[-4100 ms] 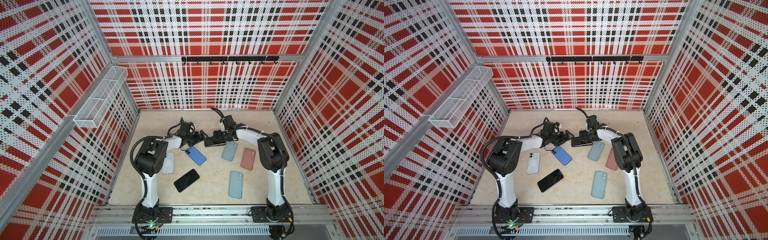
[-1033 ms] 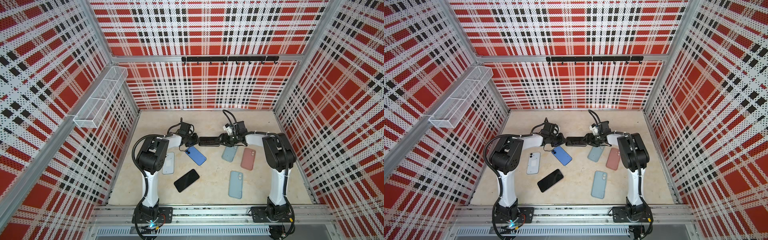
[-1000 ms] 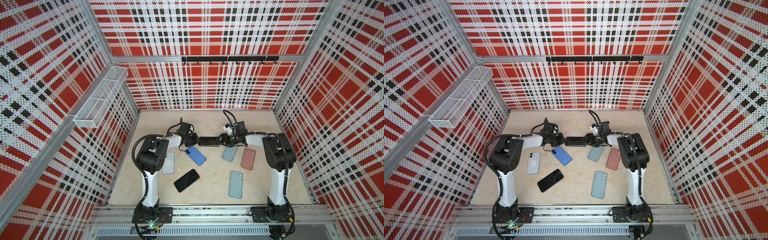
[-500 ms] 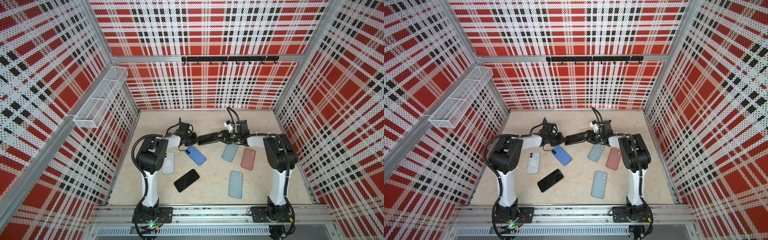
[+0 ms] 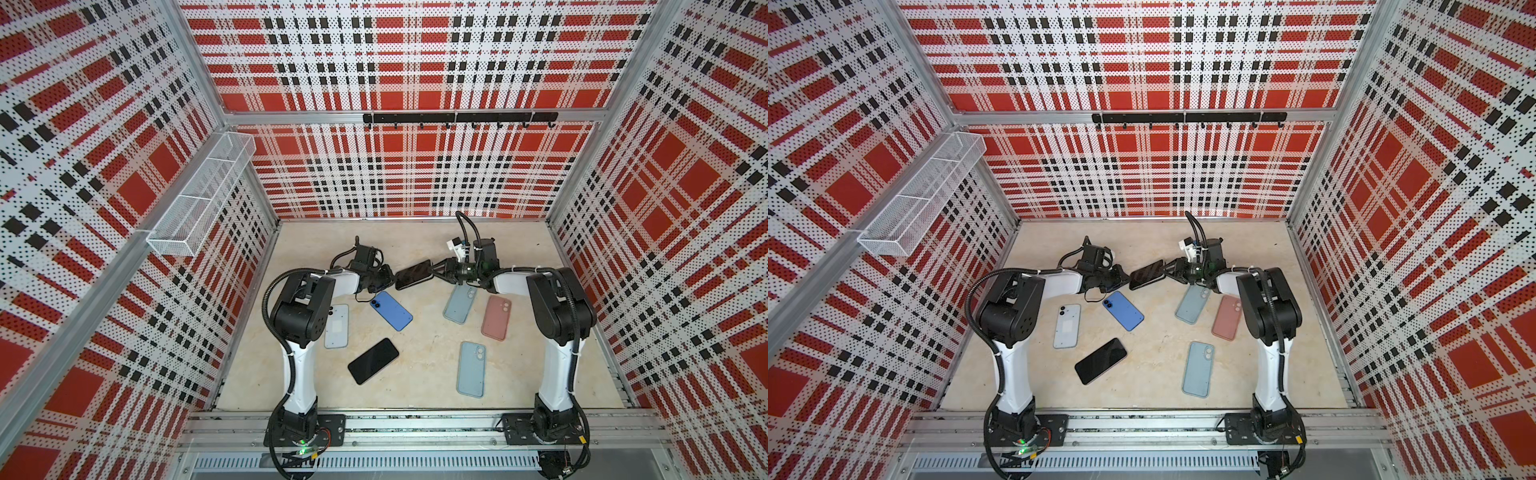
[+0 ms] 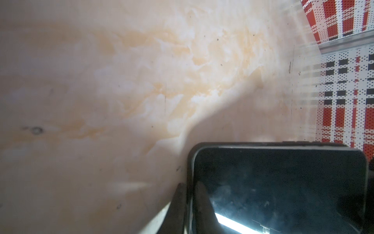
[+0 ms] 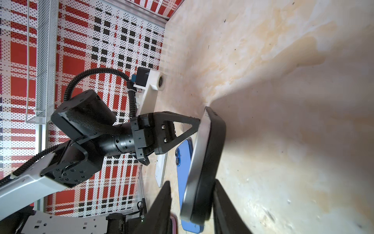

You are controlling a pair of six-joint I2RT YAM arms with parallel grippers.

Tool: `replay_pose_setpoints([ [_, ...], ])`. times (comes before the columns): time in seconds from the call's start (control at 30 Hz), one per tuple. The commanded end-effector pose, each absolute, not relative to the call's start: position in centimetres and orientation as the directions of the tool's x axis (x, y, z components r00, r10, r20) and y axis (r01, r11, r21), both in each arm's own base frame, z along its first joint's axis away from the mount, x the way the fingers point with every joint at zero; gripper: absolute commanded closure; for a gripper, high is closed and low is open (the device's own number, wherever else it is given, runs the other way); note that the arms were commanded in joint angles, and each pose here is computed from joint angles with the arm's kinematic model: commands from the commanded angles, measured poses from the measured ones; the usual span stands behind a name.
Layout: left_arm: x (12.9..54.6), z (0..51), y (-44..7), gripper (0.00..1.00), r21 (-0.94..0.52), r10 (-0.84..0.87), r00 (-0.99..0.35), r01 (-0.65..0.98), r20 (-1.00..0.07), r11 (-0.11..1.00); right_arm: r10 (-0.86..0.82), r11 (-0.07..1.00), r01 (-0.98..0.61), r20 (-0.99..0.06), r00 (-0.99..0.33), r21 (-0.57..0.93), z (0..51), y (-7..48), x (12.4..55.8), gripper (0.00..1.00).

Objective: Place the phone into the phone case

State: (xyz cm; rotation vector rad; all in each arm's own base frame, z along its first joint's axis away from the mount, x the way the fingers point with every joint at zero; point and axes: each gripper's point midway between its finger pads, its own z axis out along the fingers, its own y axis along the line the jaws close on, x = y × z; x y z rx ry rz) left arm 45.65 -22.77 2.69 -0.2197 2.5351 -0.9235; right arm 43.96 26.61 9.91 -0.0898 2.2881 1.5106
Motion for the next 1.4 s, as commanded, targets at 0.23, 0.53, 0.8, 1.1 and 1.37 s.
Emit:
replay_pose_setpoints([
  [0.23, 44.1, 0.9, -22.7, 0.86, -0.633, -0.278, -0.918, -0.04, -0.282, 0.773, 0.153, 0.401, -0.339, -0.427, -0.891, 0.851, 11.8, 27.3, 44.1, 0.82],
  [0.53, 44.1, 0.8, -22.7, 0.86, -0.634, -0.279, -0.918, -0.041, -0.281, 0.772, 0.126, 0.481, -0.341, -0.448, -0.885, 0.808, 11.2, 27.5, 44.2, 0.97],
  [0.8, 44.2, 0.9, -22.6, 0.86, -0.635, -0.279, -0.918, -0.039, -0.283, 0.771, 0.104, 0.507, -0.393, -0.507, -0.856, 0.767, 12.1, 27.7, 43.9, 0.88],
  [1.1, 44.3, 0.9, -22.8, 0.86, -0.637, -0.279, -0.918, -0.039, -0.281, 0.77, 0.029, 0.458, -0.447, -0.516, -0.856, 0.768, 12.2, 30.1, 43.1, 0.71],
  [1.37, 44.4, 1.2, -22.6, 0.85, -0.638, -0.285, -0.915, -0.04, -0.286, 0.769, 0.045, 0.534, -0.424, -0.526, -0.85, 0.731, 11.9, 29.4, 43.9, 0.84],
])
